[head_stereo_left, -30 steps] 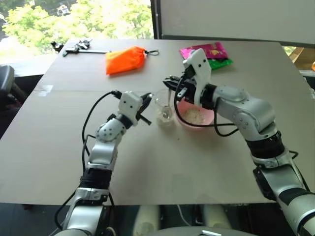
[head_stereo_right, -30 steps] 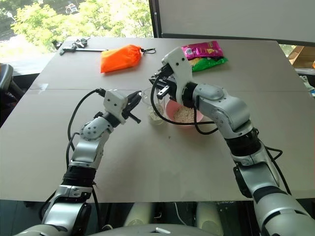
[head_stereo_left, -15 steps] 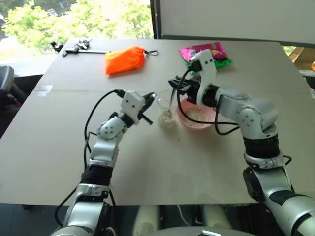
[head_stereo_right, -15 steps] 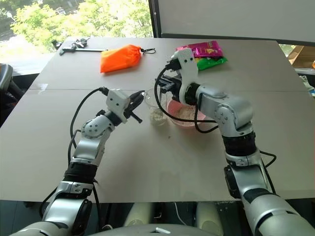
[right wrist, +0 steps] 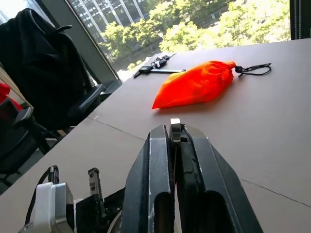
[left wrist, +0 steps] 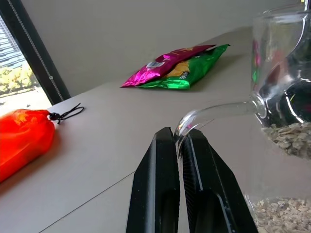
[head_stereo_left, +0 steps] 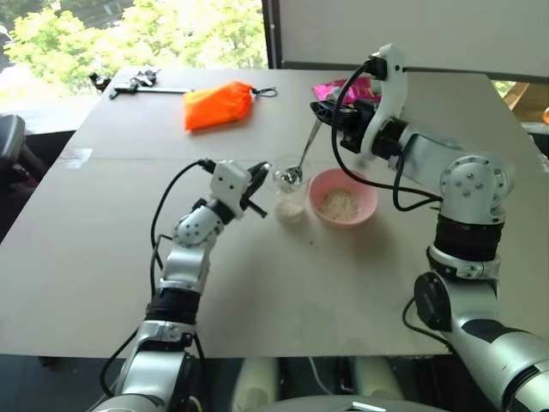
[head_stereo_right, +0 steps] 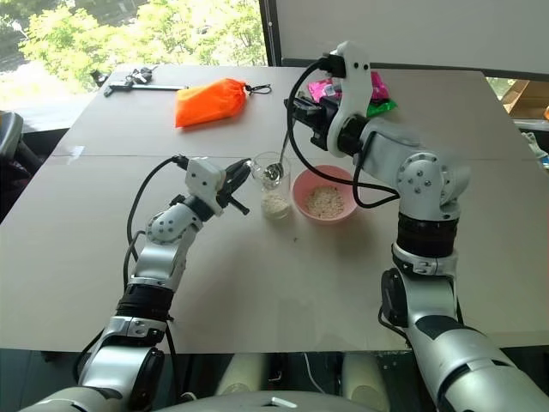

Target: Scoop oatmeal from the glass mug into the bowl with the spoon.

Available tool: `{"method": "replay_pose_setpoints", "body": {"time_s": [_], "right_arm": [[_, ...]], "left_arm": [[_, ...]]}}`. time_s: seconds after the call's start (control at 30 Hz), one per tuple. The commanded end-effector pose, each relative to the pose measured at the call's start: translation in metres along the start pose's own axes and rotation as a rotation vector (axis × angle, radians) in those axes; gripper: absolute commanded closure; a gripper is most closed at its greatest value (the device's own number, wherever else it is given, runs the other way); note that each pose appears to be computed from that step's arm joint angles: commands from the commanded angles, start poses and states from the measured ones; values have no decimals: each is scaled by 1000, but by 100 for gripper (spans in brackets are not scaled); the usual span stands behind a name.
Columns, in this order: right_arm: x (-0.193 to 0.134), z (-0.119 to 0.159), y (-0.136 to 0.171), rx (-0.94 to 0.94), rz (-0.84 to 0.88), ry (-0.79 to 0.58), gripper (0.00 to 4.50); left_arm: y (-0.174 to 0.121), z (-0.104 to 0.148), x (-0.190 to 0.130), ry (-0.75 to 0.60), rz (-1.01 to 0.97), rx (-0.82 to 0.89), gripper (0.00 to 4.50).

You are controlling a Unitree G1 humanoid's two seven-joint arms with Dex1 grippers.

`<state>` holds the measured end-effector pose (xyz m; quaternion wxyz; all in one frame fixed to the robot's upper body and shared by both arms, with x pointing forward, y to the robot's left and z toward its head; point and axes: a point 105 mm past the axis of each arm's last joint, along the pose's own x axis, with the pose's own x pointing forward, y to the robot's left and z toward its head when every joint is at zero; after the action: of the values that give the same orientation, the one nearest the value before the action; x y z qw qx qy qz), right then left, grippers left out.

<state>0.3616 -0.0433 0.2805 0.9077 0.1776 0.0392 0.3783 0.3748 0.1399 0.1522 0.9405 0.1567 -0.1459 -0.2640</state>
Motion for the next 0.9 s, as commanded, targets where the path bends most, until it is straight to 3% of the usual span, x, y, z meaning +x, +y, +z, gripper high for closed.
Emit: {"method": "replay_pose_setpoints", "body": {"time_s": [0.03, 0.5, 0.9], "right_arm": [[-8, 15, -3, 67, -31, -50, 450], [-19, 16, -32, 397, -175, -86, 450], [-21, 26, -26, 566, -166, -116, 450]], "left_arm": [[8, -4, -5, -6, 45, 4, 446], [2, -12, -7, -55, 56, 26, 446], [-1, -17, -2, -82, 87, 15, 446]]}}
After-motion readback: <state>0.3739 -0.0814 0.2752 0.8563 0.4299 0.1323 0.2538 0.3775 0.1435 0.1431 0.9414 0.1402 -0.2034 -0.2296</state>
